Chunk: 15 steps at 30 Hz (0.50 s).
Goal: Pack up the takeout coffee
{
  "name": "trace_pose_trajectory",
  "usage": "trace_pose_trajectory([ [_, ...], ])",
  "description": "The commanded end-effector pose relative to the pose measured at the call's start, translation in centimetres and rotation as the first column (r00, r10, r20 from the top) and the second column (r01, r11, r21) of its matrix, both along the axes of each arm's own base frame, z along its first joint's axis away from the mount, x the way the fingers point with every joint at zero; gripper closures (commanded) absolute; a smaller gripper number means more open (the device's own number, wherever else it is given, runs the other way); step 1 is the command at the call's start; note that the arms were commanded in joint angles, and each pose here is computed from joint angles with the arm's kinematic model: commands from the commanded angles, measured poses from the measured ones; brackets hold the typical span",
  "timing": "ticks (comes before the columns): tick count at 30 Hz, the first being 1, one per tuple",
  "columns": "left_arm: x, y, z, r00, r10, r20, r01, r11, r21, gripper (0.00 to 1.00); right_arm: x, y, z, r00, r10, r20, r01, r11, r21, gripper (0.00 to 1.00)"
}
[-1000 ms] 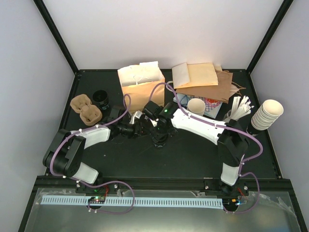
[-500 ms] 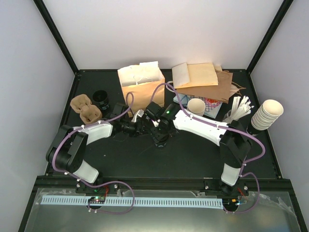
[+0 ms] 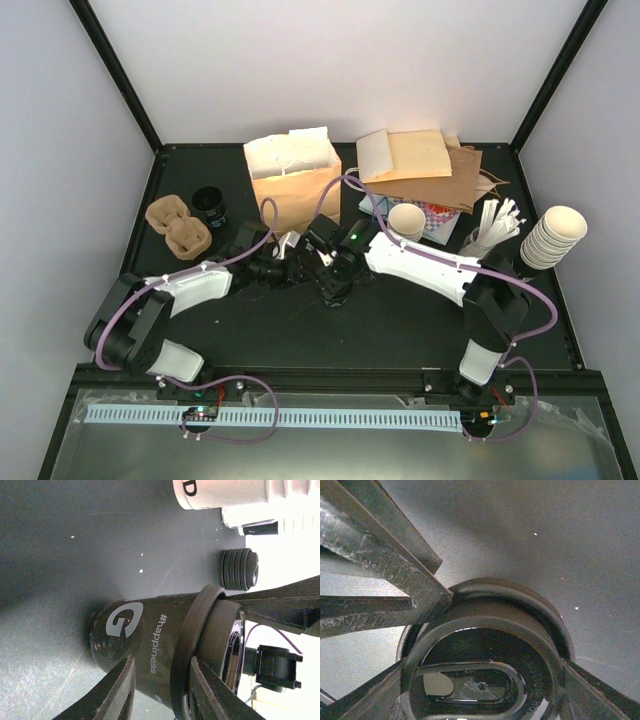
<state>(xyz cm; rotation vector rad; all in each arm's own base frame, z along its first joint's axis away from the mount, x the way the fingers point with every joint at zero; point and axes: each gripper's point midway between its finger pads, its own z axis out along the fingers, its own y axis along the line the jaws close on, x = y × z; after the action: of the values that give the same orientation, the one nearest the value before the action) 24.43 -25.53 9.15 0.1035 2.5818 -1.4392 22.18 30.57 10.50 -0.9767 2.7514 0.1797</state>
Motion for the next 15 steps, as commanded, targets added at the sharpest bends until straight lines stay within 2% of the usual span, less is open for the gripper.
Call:
trace_pose_trajectory([
  [1, -1.1, 1.9, -2.3, 0.994, 0.102, -0.041, -0.096, 0.987, 0.132, 0.66, -4.5, -1.4, -3.4, 0.984, 0.047, -0.173, -0.06, 0.996, -0.071, 0.28],
  [4, -0.2, 1.2, 1.1, 0.992, 0.113, 0.05, -0.115, 0.993, 0.039, 0.59, -4.4, -1.4, -3.1, 0.987, 0.06, -0.148, -0.07, 0.995, -0.066, 0.27],
  [8, 0.1, 1.5, 3.9, 0.982, 0.14, 0.13, -0.14, 0.99, -0.009, 0.52, -4.3, -1.0, -3.0, 0.989, 0.075, -0.126, -0.078, 0.997, -0.024, 0.28],
  [10, 0.2, 2.0, 4.3, 0.976, 0.158, 0.15, -0.157, 0.987, -0.014, 0.51, -4.6, -0.6, -3.2, 0.987, 0.097, -0.131, -0.097, 0.995, 0.007, 0.27],
  [15, 0.0, 2.9, 3.6, 0.981, 0.158, 0.113, -0.156, 0.987, -0.028, 0.55, -5.3, 0.3, -3.4, 0.979, 0.179, -0.097, -0.179, 0.984, 0.009, 0.27],
])
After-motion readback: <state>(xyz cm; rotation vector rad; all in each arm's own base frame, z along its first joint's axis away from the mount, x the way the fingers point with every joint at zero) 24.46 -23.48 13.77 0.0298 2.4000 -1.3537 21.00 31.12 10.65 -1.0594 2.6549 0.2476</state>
